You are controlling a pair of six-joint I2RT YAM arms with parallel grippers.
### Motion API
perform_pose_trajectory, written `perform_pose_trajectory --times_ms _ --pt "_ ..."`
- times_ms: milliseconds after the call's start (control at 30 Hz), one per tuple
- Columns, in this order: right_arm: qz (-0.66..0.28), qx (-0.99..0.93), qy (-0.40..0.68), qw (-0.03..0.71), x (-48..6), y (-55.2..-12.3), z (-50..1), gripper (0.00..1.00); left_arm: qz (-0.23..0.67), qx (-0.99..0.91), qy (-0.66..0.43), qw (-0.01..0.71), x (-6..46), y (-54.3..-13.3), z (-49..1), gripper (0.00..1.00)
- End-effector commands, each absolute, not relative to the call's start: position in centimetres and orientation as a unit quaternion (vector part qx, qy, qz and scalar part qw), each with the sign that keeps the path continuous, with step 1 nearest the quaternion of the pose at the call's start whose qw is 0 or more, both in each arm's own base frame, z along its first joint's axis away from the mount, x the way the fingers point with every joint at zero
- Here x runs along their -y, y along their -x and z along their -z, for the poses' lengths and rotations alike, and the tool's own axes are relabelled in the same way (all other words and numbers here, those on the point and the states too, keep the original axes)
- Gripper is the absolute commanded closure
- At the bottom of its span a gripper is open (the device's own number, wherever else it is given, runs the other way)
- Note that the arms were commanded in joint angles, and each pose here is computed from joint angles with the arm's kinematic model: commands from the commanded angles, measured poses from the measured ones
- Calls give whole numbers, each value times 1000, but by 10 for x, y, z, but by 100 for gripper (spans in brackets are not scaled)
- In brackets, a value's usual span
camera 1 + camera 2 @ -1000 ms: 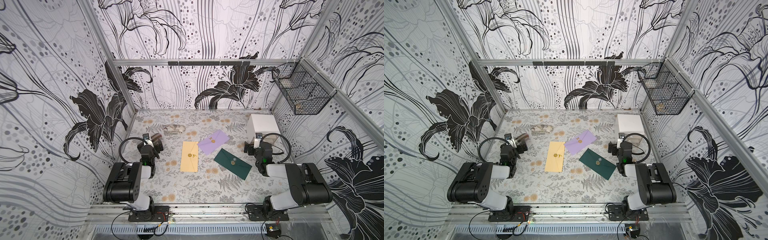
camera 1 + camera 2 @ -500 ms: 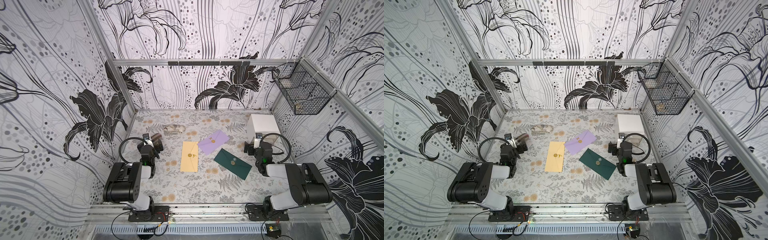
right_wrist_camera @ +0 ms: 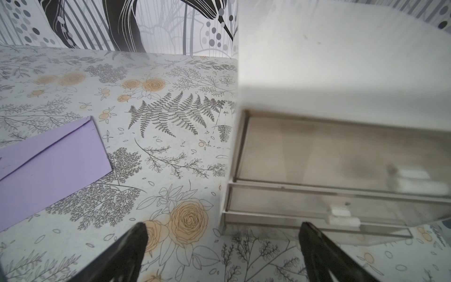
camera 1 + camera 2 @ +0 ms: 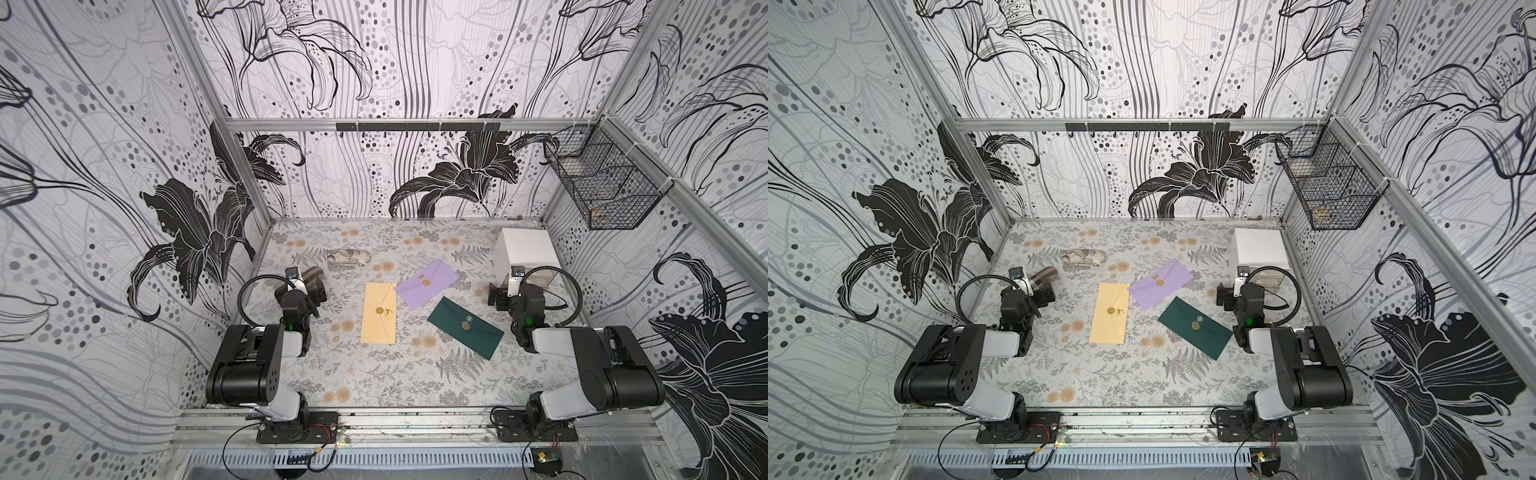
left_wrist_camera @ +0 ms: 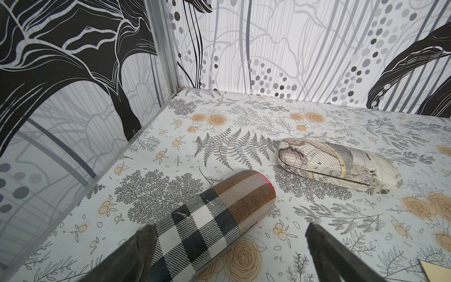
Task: Open the envelope
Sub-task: Move the envelope to the center of the board.
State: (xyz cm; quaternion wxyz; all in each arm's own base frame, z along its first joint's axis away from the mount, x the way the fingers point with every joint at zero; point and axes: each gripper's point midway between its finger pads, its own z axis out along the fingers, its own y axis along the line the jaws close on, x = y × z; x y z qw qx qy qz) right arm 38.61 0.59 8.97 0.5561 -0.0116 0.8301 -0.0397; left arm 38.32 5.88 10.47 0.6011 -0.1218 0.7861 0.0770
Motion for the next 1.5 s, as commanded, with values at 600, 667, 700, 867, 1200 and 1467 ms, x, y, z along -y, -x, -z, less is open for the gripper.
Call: perform_pose_trajectory --times_ms 600,667,700,867,1200,1467 --pt "55 -838 0 542 -5 -383 -119 0 -67 -764 72 637 -37 -378 -141 1" --pt "44 -832 8 553 -11 -377 -135 0 -79 -769 57 632 -26 -373 -158 1" --pt "42 -827 7 561 -12 -373 -146 0 -77 -769 55 633 -18 -372 -169 1" --pt "23 -809 -31 587 -8 -353 -201 0 40 -771 84 630 34 -371 -204 1" --pt "33 -773 -313 551 55 -298 -220 0 106 -862 41 493 121 -374 -166 1" --pt "-83 -840 -210 494 -8 -323 -216 0 64 -865 80 491 98 -365 -155 1"
